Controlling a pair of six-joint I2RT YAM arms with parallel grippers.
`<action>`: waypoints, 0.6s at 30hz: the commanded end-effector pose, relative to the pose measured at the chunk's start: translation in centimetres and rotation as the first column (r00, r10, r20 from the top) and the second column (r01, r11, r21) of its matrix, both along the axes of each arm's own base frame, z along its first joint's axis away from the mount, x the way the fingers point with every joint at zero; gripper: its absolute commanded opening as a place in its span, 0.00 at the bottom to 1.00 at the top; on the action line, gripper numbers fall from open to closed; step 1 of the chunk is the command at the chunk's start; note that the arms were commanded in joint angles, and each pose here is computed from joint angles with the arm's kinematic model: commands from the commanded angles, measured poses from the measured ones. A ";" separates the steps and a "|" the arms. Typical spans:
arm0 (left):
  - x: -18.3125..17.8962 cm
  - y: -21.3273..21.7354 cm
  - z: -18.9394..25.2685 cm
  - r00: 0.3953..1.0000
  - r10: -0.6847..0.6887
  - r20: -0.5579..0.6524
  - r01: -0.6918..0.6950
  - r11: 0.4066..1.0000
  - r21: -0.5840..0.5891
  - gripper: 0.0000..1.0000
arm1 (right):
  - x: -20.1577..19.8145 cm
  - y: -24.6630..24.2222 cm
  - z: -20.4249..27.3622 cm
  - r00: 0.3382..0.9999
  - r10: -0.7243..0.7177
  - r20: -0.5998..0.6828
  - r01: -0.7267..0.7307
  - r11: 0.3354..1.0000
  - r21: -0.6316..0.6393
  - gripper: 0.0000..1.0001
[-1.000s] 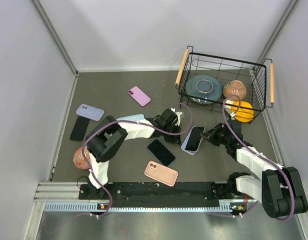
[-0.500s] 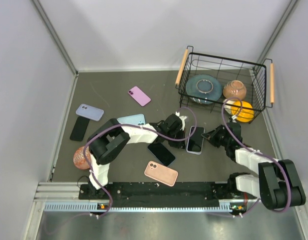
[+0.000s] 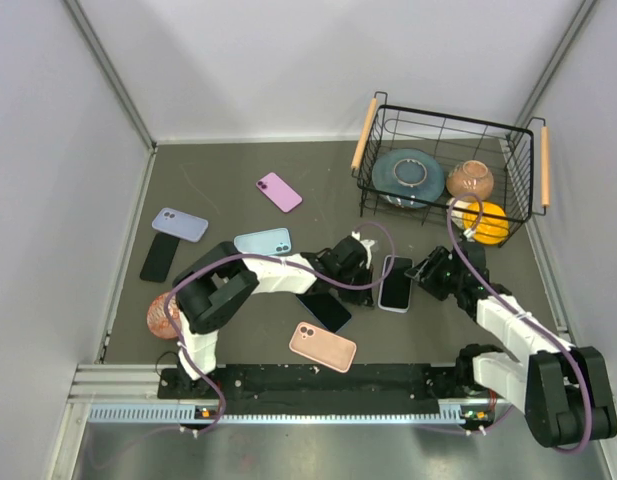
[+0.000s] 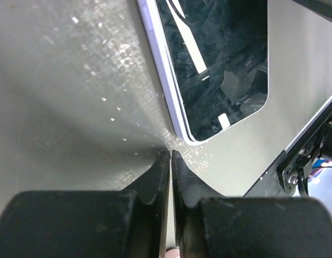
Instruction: Put the phone into the phone case
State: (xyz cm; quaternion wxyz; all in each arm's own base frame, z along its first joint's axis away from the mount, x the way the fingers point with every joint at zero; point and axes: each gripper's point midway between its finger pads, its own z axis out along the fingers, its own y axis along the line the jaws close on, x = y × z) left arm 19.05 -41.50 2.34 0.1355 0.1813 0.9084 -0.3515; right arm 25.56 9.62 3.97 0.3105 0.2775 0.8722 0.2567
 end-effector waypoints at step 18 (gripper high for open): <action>6.5 -1.0 2.4 0.996 0.084 0.026 -0.083 0.996 -0.026 0.47 | -1.9 1.9 -0.9 0.985 0.169 0.022 -0.170 0.985 0.031 0.78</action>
